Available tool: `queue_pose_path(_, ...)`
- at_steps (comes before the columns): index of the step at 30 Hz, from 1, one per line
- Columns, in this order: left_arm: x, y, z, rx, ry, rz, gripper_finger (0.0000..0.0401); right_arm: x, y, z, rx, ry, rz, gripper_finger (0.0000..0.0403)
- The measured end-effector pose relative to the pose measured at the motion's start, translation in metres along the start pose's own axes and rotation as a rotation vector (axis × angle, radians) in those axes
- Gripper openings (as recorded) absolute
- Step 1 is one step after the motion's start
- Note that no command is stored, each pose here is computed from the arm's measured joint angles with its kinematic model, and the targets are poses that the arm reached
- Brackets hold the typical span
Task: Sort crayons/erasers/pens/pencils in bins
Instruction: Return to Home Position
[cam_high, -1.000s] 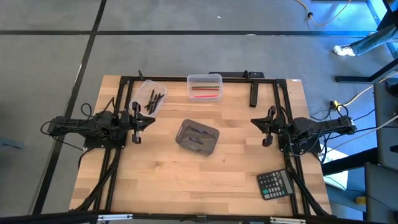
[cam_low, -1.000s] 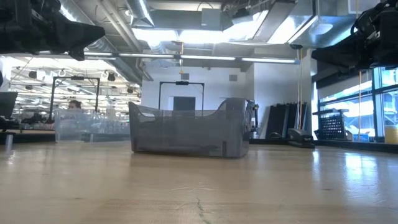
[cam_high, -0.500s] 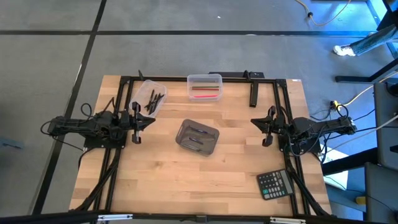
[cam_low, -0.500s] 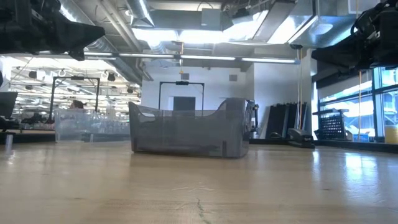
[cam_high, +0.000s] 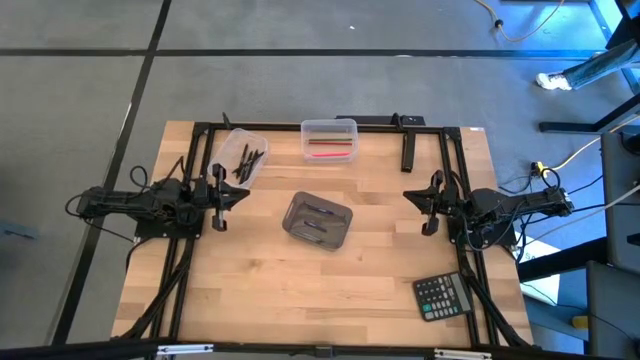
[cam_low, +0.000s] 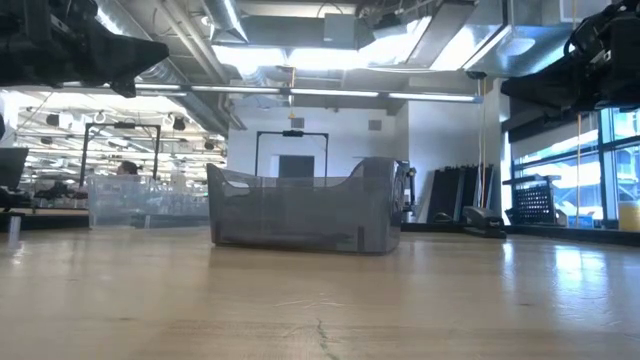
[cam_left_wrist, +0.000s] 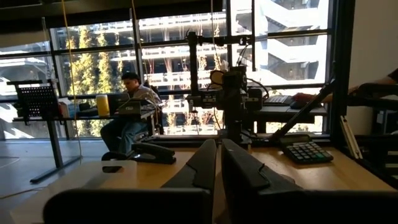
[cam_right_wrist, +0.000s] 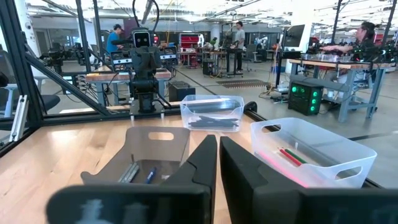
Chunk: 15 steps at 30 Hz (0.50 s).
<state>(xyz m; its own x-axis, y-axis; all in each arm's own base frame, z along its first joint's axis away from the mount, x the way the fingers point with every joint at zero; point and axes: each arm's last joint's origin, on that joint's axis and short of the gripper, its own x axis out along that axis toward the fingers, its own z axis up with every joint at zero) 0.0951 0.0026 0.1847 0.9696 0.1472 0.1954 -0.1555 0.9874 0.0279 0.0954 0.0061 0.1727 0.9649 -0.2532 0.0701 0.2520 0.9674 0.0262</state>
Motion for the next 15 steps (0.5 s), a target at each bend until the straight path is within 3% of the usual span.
queue_pose_path(15, 0.0000, 0.0000, 0.0000, 0.000, 0.000, 0.000, 0.0012, 0.0000, 0.0000, 0.0000, 0.000, 0.000, 0.000, 0.0025)
